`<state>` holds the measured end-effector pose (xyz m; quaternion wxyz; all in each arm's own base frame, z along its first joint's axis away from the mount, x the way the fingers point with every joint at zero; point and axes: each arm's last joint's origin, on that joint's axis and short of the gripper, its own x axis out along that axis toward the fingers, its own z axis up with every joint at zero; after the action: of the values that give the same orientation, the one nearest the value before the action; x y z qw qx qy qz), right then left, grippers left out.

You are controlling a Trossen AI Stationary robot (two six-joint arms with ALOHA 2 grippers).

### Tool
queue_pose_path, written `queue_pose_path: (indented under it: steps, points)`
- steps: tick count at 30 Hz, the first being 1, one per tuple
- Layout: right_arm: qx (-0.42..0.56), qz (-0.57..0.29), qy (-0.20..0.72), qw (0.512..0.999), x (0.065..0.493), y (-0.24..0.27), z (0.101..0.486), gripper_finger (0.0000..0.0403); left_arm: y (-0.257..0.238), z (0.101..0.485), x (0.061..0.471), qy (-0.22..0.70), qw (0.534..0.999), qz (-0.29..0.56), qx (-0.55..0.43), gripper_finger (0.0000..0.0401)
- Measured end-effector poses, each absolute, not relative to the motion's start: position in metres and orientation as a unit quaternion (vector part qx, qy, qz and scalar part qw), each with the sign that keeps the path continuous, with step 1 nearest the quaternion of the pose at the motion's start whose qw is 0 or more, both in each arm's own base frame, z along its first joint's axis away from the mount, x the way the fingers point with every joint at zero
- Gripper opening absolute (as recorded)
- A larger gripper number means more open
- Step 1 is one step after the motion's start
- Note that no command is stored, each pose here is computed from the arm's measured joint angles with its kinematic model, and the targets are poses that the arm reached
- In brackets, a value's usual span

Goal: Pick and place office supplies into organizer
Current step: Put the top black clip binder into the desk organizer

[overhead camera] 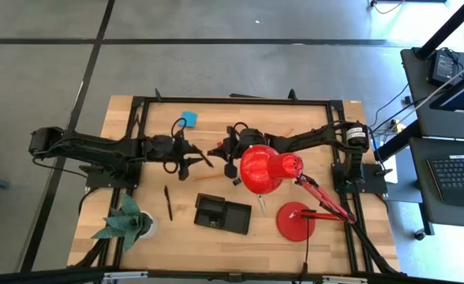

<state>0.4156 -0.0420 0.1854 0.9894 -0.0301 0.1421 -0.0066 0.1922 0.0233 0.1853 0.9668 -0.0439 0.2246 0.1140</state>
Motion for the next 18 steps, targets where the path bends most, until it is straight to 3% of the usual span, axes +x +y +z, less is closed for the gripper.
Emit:
queue_pose_path:
  steps: [18]
  points:
    - [-0.067,0.009,0.065,0.996,0.42,-0.026,0.2,0.0006,0.024,0.197,0.197,0.159,0.978,0.115,-0.07,0.0158]
